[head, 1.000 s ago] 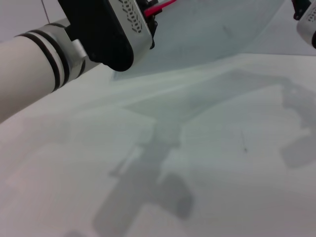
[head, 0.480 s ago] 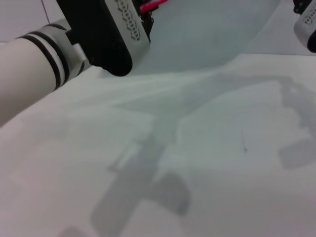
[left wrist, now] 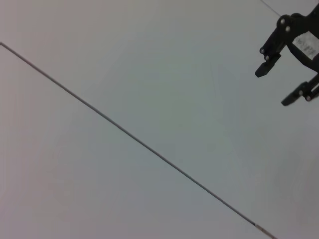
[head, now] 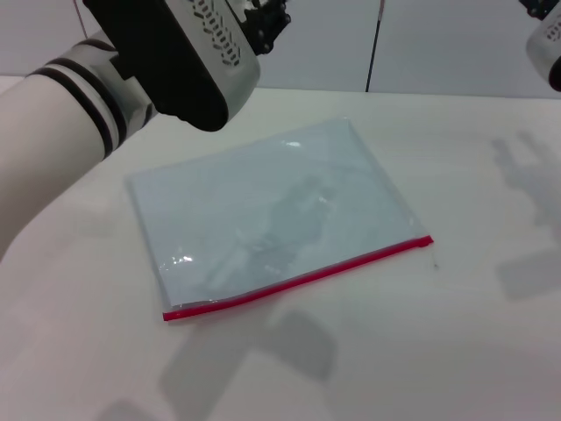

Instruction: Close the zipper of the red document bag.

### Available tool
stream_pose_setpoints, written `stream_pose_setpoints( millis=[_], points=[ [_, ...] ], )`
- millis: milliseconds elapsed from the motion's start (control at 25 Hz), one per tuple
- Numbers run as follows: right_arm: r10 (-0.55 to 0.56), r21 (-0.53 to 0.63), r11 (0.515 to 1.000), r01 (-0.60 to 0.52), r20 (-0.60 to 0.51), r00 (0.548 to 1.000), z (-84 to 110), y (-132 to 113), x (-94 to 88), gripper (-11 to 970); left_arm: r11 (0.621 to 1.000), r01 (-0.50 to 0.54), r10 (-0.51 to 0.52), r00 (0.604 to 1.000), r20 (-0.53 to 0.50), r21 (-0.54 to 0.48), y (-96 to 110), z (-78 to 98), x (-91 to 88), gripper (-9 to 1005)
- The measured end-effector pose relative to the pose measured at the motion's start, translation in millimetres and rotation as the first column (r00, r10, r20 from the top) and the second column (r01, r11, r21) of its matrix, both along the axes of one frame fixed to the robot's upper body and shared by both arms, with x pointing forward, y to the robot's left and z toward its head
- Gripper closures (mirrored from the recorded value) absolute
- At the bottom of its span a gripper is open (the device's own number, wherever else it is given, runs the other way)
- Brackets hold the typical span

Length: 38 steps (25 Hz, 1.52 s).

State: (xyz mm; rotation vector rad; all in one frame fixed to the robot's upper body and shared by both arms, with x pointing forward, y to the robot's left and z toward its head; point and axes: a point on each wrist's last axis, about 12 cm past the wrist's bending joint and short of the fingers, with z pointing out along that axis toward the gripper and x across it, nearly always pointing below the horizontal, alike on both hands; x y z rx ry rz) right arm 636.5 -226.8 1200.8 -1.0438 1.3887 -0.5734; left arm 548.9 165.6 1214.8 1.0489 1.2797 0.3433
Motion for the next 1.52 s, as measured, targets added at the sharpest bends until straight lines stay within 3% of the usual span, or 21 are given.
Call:
stream_pose_setpoints(
  millis=[160, 280, 400, 560, 640, 720, 920, 1040, 1240, 1520],
  points=[
    [-0.014, 0.046, 0.999, 0.013, 0.007, 1.0, 0.5, -1.5, -0.6, 379, 0.998, -0.012, 0.011, 1.0, -0.002, -0.054, 2.5, 1.4, 2.7, 537],
    [-0.028, 0.142, 0.989, 0.028, 0.001, 1.0, -2.1, -1.4, -3.5, 372, 0.99, -0.035, 0.032, 0.999, -0.021, -0.138, 8.0, -2.3, 8.6, 408],
    [-0.038, 0.323, 0.946, 0.029, 0.023, 0.999, -16.0, 6.7, -13.8, 372, 0.953, -0.066, 0.052, 0.997, -0.053, -0.297, 16.1, -10.0, 17.2, 289],
    [-0.05, 0.449, 0.894, 0.002, 0.095, 0.994, -36.6, 15.0, -27.1, 373, 0.866, -0.132, 0.103, 0.991, -0.087, -0.482, 33.4, -33.7, 30.4, 130],
    [-0.08, 0.527, 0.85, -0.014, 0.154, 0.985, -52.7, 17.2, -38.4, 373, 0.809, -0.165, 0.145, 0.986, -0.08, -0.565, 44.9, -49.8, 34.0, 130],
    [-0.129, 0.593, 0.805, -0.015, 0.2, 0.971, -66.7, 17.2, -50.0, 373, 0.777, -0.184, 0.18, 0.981, -0.066, -0.602, 54.0, -69.8, 32.9, 130],
    [-0.199, 0.706, 0.706, 0.051, 0.129, 0.971, -100.3, 10.3, -57.5, 373, 0.752, -0.108, 0.178, 0.983, 0.043, -0.651, 66.2, -106.8, 25.0, 131],
    [-0.21, 0.751, 0.656, 0.076, 0.086, 0.974, -118.4, -2.0, -61.0, 372, 0.744, -0.069, 0.146, 0.987, 0.061, -0.665, 67.3, -115.7, 22.4, 131],
    [-0.202, 0.781, 0.616, 0.104, 0.029, 0.979, -136.3, -19.0, -64.0, 373, 0.727, -0.125, 0.16, 0.987, -0.009, -0.676, 77.8, -132.0, 27.3, 131],
    [-0.218, 0.774, 0.603, 0.194, -0.074, 0.973, -152.4, -27.3, -65.8, 377, 0.732, -0.183, 0.192, 0.98, -0.059, -0.657, 90.0, -144.1, 27.4, 131]
  ],
)
